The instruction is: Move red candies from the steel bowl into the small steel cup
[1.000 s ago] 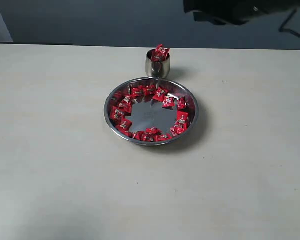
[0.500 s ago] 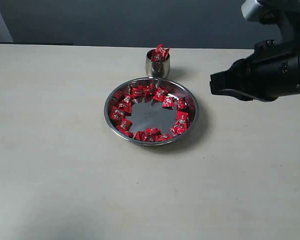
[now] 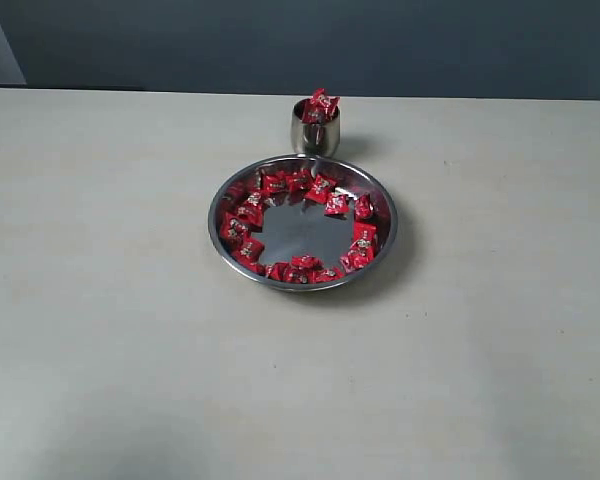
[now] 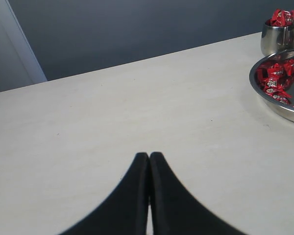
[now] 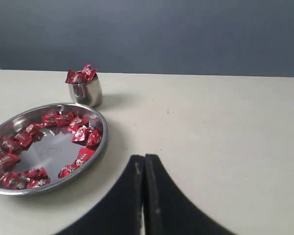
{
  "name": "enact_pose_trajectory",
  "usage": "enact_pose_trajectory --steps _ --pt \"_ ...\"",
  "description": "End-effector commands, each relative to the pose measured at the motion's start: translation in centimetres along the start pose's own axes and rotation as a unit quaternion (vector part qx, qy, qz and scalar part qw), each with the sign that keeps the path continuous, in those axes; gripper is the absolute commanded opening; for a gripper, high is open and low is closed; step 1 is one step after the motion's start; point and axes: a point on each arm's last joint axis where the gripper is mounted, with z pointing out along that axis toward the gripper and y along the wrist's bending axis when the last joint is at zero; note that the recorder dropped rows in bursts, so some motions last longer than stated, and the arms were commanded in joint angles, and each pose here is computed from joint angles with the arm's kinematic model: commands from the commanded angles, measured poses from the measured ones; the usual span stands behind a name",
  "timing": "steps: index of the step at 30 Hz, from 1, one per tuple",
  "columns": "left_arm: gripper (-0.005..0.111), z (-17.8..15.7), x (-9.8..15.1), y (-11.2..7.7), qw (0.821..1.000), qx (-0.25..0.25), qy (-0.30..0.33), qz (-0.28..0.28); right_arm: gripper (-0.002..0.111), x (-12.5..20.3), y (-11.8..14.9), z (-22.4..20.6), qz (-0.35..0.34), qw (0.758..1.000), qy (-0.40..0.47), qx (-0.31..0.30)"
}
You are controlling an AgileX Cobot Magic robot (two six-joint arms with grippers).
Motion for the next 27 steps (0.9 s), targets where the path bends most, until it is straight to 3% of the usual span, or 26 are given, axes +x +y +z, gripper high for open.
enact_pose_trajectory --steps 1,8,16,22,27 --pt "0.000 0.0 -0.1 0.0 1.000 0.000 -0.006 -0.002 -0.001 2.2 0.0 -0.5 0.004 1.000 -0.013 0.003" --pt "0.000 0.0 -0.1 0.0 1.000 0.000 -0.006 -0.002 -0.001 4.2 -0.8 -1.8 0.061 0.994 -0.047 0.079" --pt "0.000 0.0 -0.1 0.0 1.000 0.000 -0.006 -0.002 -0.001 5.4 -2.4 -2.2 0.052 0.981 -0.038 0.185" --pt "0.000 0.0 -0.1 0.0 1.000 0.000 -0.006 -0.002 -0.001 8.0 -3.1 -1.1 0.054 0.978 -0.019 0.200" --pt "0.000 0.0 -0.1 0.0 1.000 0.000 -0.006 -0.002 -0.001 8.0 -3.1 -1.0 0.053 0.978 -0.024 0.200"
